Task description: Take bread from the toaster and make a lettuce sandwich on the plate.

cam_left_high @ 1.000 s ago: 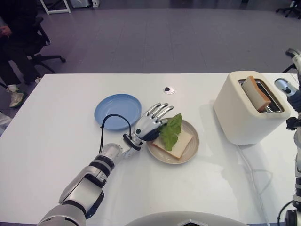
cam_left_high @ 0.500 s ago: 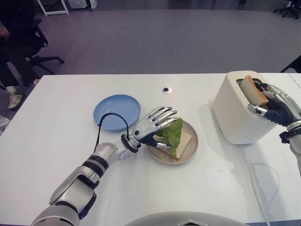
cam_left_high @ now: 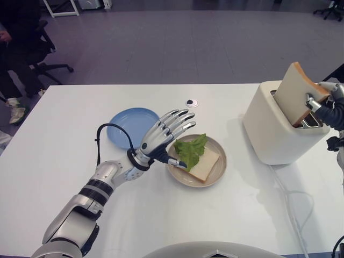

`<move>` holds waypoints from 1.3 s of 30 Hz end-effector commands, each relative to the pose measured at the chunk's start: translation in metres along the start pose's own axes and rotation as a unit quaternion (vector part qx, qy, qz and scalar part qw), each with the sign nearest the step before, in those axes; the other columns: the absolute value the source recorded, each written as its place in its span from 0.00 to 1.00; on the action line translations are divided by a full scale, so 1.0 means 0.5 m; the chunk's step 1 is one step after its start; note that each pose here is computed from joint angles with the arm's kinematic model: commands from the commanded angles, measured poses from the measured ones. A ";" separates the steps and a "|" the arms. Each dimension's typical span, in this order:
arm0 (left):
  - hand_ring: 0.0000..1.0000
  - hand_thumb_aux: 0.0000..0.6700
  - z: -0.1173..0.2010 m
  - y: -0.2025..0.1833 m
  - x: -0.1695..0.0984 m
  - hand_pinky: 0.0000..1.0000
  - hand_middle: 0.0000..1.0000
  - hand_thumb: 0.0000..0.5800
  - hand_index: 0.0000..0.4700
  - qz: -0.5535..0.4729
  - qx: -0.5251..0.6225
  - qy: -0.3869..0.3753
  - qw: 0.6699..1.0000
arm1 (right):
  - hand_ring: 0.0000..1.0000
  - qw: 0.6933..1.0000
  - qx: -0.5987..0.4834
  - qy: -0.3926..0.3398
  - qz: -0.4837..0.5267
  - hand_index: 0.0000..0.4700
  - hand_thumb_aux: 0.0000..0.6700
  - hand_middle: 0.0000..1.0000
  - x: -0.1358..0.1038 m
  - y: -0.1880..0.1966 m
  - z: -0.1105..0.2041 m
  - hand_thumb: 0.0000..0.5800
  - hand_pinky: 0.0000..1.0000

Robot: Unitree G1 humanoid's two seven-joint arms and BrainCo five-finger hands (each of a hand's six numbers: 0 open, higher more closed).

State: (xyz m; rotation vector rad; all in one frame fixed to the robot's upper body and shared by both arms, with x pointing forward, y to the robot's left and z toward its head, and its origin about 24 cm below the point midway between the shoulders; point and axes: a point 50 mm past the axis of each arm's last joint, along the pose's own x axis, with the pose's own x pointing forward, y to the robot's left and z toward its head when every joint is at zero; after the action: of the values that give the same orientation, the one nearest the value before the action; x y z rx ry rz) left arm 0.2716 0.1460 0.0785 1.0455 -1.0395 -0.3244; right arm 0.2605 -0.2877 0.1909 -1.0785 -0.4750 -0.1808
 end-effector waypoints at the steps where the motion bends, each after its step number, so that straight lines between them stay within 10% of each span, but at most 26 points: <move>1: 0.00 0.00 -0.008 0.012 -0.006 0.00 0.00 0.00 0.00 0.009 -0.006 0.012 1.000 | 1.00 0.996 0.028 -0.053 -0.073 1.00 1.00 1.00 0.018 -0.042 0.040 1.00 1.00; 19: 0.00 0.00 -0.001 0.135 -0.026 0.00 0.00 0.00 0.00 0.222 -0.283 -0.004 0.933 | 1.00 0.894 0.392 -0.161 0.149 1.00 1.00 1.00 -0.035 0.158 0.223 1.00 1.00; 39: 0.00 0.00 0.089 0.011 -0.056 0.00 0.00 0.00 0.00 -0.124 -0.357 -0.063 0.924 | 1.00 0.892 0.343 0.001 0.294 1.00 1.00 1.00 -0.135 0.417 0.174 1.00 1.00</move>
State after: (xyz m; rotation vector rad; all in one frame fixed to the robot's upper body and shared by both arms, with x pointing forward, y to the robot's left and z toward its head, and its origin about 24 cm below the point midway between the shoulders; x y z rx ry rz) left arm 0.2159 0.1440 0.0856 0.3918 -0.8759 -0.8804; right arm 0.2528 -0.1177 0.0300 -0.4261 -0.1698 0.4838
